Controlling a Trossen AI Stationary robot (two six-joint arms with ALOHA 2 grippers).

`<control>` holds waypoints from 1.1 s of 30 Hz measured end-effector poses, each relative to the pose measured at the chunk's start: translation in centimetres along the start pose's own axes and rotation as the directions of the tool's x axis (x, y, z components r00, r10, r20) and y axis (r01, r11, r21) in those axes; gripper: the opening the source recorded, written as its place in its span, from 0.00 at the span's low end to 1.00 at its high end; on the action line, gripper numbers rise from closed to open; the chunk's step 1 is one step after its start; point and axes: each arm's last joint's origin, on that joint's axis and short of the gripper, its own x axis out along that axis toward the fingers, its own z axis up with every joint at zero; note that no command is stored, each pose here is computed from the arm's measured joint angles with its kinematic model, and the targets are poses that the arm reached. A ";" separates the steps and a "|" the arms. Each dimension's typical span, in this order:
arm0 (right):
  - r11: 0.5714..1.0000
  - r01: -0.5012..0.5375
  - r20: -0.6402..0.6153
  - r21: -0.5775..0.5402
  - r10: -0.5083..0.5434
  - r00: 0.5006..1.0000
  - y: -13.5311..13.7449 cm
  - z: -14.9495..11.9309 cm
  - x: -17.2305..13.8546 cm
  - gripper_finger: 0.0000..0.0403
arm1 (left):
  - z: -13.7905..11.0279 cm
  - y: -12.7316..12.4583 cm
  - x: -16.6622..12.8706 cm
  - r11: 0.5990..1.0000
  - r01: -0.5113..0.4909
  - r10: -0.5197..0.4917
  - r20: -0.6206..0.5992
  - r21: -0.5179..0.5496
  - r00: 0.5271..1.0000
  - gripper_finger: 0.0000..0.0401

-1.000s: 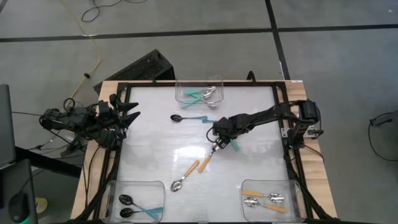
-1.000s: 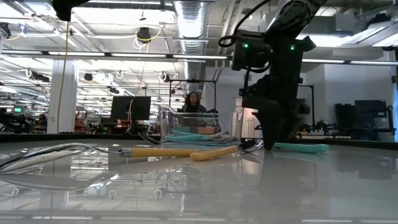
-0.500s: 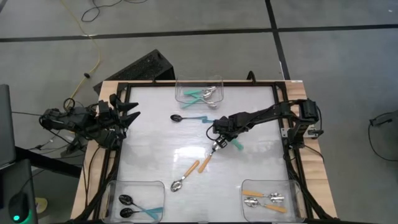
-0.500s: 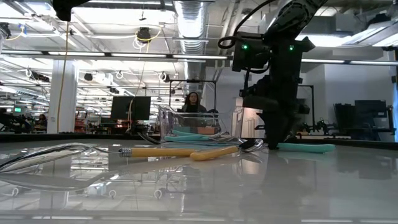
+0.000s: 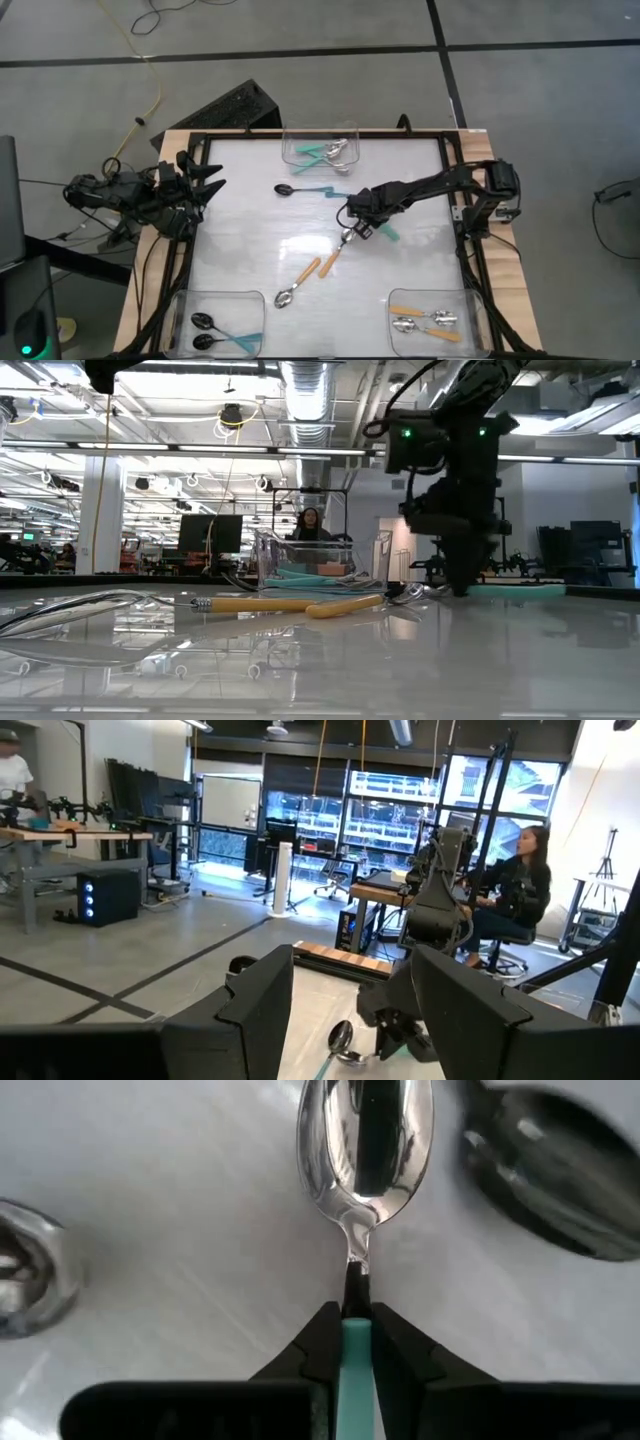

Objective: Sort silverware by color (type)
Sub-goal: Put the blue spoon into the top transparent bin

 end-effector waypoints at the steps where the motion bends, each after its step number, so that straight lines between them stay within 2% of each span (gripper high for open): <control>1: 1.000 -0.011 0.021 0.007 0.011 1.000 0.0 0.1 -0.3 0.15 | 0.0 0.0 0.0 1.000 0.000 0.000 0.000 0.000 1.000 0.47; 10: 1.000 -0.008 0.126 -0.013 0.009 0.992 0.8 0.0 -1.5 0.15 | 0.0 0.0 0.0 1.000 0.000 0.000 0.000 -0.014 1.000 0.47; 20: 0.993 -0.106 0.231 -0.053 0.116 0.966 2.4 0.4 -2.0 0.15 | 0.0 0.0 0.0 1.000 -0.001 0.001 0.001 -0.016 1.000 0.47; 27: 0.968 -0.213 0.363 -0.132 0.247 0.898 4.0 1.3 -2.8 0.15 | 0.0 0.0 0.0 1.000 -0.009 0.009 0.001 -0.016 1.000 0.47; 33: 0.942 -0.234 0.425 -0.241 0.319 0.847 5.2 1.4 -3.5 0.15 | 0.0 0.0 0.0 1.000 -0.012 0.012 0.002 -0.016 1.000 0.47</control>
